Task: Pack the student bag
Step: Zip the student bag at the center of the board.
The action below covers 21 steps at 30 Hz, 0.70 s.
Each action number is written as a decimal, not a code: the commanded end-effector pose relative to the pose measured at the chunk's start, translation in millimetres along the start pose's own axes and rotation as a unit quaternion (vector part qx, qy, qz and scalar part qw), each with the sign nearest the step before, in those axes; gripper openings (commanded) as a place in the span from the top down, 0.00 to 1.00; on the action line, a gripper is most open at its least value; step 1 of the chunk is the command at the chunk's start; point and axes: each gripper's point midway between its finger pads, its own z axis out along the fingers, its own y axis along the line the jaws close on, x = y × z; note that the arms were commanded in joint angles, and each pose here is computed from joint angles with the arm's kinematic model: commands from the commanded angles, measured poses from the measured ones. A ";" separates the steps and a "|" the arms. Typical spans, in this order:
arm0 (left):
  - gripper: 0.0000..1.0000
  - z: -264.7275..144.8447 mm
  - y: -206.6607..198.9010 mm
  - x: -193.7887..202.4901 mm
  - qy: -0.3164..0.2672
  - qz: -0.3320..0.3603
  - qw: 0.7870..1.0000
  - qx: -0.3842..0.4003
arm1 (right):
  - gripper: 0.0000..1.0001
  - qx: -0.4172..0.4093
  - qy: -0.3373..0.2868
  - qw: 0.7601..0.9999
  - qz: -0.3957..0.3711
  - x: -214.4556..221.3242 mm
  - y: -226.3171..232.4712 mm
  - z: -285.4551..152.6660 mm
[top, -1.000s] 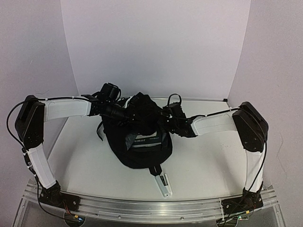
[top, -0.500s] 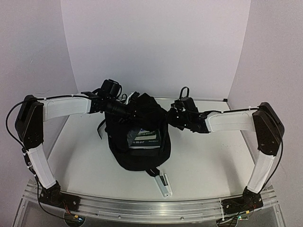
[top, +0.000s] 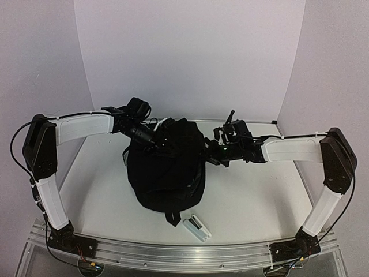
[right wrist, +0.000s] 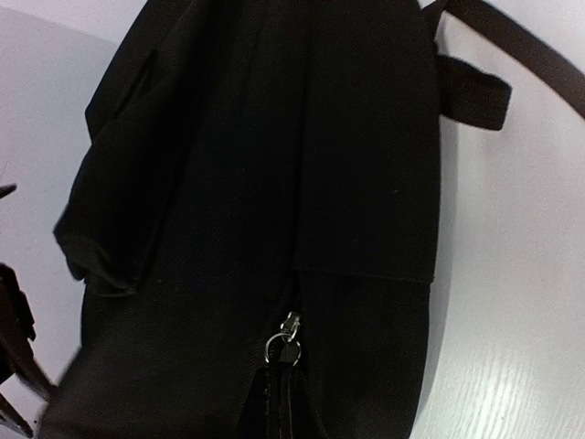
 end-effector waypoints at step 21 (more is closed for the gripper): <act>0.12 16.6 34.3 -87.9 -0.099 0.154 0.911 -0.369 | 1.00 -0.063 0.070 0.995 -0.013 39.6 19.1 -35.9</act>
